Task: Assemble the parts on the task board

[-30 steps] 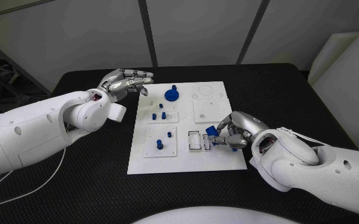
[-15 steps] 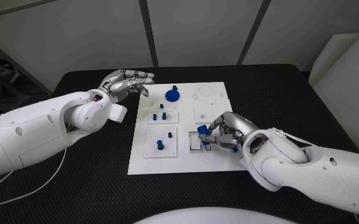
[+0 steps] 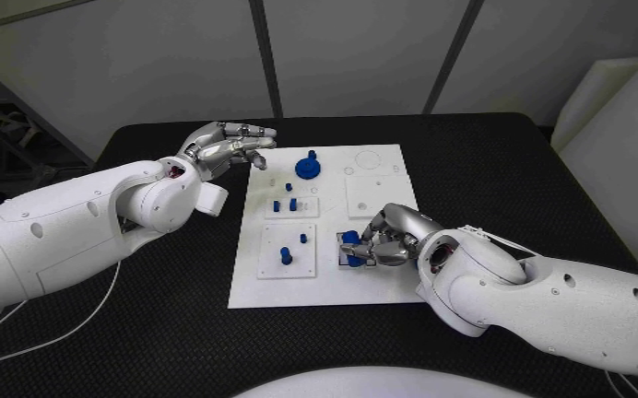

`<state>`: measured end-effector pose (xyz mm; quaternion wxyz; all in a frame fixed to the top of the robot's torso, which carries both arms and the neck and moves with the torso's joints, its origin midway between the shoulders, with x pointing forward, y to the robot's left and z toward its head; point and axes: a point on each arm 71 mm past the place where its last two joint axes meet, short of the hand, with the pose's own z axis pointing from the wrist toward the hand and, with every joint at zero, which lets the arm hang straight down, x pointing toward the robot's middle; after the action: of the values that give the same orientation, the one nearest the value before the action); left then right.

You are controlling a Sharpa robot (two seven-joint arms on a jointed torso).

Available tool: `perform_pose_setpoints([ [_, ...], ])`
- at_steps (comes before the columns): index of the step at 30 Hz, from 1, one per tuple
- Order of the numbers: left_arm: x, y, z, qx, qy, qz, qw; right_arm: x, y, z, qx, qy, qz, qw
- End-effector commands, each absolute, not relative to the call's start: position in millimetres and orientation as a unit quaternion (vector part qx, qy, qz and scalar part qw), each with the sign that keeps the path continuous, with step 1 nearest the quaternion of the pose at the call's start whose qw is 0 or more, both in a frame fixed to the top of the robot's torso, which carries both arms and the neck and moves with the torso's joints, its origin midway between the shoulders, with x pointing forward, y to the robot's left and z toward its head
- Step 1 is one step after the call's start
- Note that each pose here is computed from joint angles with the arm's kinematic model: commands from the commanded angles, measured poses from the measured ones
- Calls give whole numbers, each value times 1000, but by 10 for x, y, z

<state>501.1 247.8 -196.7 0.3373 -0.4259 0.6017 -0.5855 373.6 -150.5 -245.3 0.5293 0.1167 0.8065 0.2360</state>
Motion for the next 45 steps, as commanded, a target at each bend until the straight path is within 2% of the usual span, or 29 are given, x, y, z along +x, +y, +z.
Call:
perform_pose_setpoints([
  [1, 5009, 2459, -1955, -423, 601, -591, 332, 3746, -1501, -2450, 114, 807, 230, 532],
  [18, 5012, 2458, -1957, -424, 601, -590, 332, 3782, -1505, -2445, 125, 796, 235, 544],
  [33, 5010, 2466, -1958, -424, 602, -590, 332, 3762, -1479, -2444, 87, 803, 238, 540],
  [45, 5010, 2464, -1960, -424, 603, -589, 331, 3783, -1474, -2410, 89, 785, 250, 560],
])
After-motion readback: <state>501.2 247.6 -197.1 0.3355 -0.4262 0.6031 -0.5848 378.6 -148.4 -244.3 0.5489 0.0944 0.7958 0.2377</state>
